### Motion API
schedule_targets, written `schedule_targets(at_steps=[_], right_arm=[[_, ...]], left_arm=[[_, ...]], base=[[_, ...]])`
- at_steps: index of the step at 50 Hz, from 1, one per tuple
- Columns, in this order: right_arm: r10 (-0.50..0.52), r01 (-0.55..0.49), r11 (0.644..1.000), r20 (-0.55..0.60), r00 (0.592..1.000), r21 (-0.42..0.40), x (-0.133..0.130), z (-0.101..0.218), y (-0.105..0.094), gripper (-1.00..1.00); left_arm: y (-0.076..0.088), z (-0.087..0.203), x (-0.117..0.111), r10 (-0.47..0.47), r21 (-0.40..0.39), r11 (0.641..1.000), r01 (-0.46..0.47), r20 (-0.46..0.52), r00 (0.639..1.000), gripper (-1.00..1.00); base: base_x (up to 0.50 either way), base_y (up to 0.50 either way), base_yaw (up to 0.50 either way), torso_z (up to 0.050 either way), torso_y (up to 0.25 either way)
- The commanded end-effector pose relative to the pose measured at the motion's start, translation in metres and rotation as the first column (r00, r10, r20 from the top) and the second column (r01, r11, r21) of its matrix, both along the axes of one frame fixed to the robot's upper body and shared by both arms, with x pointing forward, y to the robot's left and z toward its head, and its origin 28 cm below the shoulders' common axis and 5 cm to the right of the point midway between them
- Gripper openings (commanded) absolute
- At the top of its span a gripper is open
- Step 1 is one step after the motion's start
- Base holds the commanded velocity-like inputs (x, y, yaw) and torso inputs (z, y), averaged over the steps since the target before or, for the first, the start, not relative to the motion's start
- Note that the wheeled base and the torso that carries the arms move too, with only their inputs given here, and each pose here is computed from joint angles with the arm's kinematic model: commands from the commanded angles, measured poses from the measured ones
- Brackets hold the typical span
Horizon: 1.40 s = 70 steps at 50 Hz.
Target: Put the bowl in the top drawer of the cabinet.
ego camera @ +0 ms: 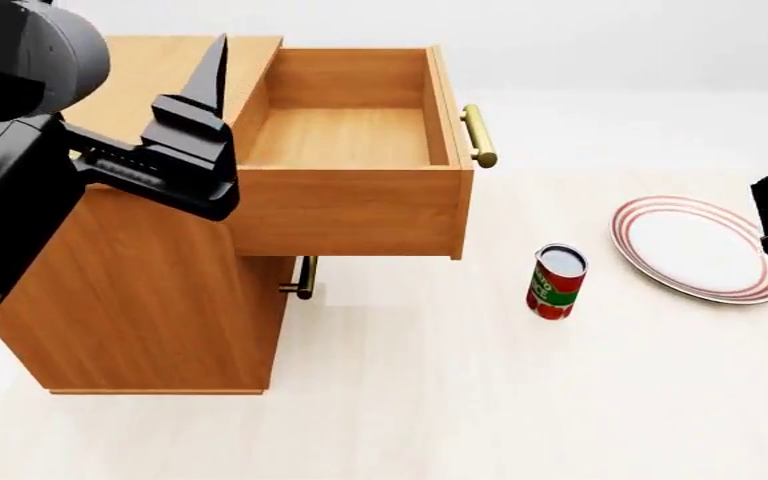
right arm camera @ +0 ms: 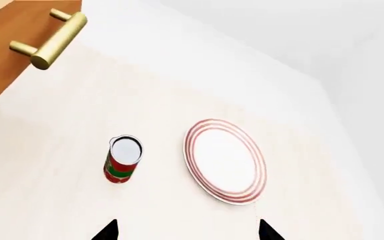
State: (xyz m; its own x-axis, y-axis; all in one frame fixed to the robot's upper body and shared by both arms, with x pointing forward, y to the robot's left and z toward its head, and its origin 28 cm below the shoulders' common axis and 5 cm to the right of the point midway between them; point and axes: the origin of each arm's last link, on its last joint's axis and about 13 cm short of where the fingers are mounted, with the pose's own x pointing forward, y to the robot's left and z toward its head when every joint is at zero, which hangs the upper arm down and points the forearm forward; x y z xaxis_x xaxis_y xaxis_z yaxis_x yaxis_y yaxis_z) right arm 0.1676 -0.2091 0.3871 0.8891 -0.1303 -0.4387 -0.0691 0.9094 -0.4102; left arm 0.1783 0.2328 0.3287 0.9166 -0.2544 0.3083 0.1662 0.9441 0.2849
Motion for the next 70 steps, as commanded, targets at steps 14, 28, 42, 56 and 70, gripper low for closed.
schedule_targets(at_steps=[14,28,42,56,70], right_arm=[[-0.269,0.231,0.963,-0.398,0.877,-0.141,-0.032,-0.071,-0.049,1.0],[-0.273,0.165,0.951,-0.463,0.843,-0.261,-0.014,-0.099,-0.073,1.0],[-0.246,0.106,0.949,-0.488,0.838,-0.298,0.011,-0.139,-0.078,1.0],[-0.23,0.108,0.962,-0.526,0.819,-0.252,0.045,-0.181,-0.052,1.0],[-0.289,0.203,0.956,-0.58,0.761,-0.211,0.028,-0.208,-0.062,1.0]], left_arm=[[0.006,-0.002,-0.012,0.009,-0.023,1.0,-0.009,0.011,1.0,1.0],[0.004,0.0,-0.01,0.008,-0.017,1.0,-0.008,0.013,1.0,1.0],[0.003,-0.005,-0.006,0.001,-0.014,1.0,-0.001,0.006,1.0,1.0],[0.002,-0.008,-0.001,-0.006,-0.008,1.0,0.006,-0.004,1.0,1.0],[0.002,-0.011,0.002,-0.009,-0.006,1.0,0.009,-0.016,1.0,1.0]], base=[[0.0,0.0,0.0,0.0,0.0],[0.0,0.0,0.0,0.0,0.0],[0.0,0.0,0.0,0.0,0.0],[0.0,0.0,0.0,0.0,0.0],[0.0,0.0,0.0,0.0,0.0]])
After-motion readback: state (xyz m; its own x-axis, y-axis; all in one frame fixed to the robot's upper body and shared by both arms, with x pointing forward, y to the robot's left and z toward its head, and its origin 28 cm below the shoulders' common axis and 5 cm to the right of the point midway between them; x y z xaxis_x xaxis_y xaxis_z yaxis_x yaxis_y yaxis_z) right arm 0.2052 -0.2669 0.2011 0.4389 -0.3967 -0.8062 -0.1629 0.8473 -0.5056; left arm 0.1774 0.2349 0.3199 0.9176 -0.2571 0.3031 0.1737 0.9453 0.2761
